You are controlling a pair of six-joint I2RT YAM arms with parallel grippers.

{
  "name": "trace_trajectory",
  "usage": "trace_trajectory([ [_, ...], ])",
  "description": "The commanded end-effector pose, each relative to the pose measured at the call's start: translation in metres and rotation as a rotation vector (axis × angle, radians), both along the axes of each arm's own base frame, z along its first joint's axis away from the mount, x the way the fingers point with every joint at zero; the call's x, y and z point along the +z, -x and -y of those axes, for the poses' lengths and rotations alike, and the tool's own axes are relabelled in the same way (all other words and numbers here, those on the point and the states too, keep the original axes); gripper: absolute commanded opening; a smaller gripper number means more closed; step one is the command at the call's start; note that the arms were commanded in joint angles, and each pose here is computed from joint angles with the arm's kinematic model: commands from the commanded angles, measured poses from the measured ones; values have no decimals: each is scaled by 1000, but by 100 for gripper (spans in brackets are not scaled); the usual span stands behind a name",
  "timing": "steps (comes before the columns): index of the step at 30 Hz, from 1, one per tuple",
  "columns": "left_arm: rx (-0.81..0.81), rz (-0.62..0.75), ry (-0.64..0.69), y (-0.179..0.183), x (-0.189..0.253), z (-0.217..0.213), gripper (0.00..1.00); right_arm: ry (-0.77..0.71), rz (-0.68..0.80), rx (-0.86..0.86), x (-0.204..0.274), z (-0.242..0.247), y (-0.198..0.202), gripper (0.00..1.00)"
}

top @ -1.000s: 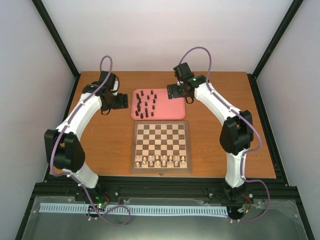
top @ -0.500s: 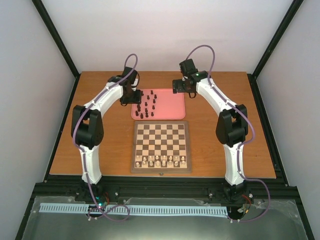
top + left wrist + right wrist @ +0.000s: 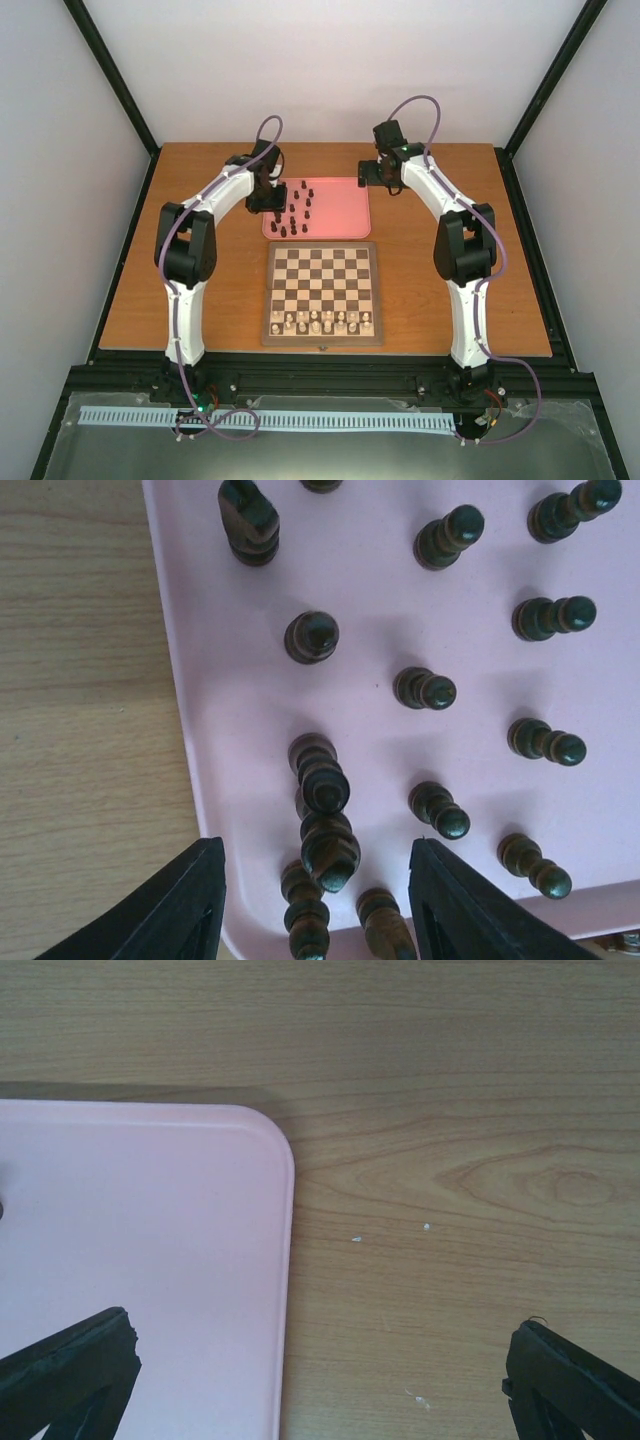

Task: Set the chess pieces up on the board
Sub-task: Pick up the chess piece from the storage box.

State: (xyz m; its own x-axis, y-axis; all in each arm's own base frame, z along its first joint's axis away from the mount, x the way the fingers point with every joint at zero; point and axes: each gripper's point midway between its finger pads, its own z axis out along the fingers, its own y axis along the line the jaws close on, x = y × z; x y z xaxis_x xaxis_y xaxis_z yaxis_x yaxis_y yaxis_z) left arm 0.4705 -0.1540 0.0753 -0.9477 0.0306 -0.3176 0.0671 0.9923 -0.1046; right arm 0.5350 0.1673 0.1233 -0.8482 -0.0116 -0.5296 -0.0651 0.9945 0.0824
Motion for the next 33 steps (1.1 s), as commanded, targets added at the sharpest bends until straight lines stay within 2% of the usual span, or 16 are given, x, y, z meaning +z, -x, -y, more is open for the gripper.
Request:
trace_trajectory([
  [1,-23,25,21,-11,9,7,50,-12,18,2,2,-4,-7,100],
  [5,-17,14,23,-12,3,8,45,-5,11,-1,-1,0,-7,100],
  [24,-12,-18,6,-12,-15,14,44,-14,-6,-16,-5,14,-8,100],
  [28,-10,-20,1,-11,-17,14,39,-17,-15,-24,-8,18,-6,100],
  [33,-2,-19,-11,-12,-18,13,39,-22,-17,-26,-9,21,-5,100],
])
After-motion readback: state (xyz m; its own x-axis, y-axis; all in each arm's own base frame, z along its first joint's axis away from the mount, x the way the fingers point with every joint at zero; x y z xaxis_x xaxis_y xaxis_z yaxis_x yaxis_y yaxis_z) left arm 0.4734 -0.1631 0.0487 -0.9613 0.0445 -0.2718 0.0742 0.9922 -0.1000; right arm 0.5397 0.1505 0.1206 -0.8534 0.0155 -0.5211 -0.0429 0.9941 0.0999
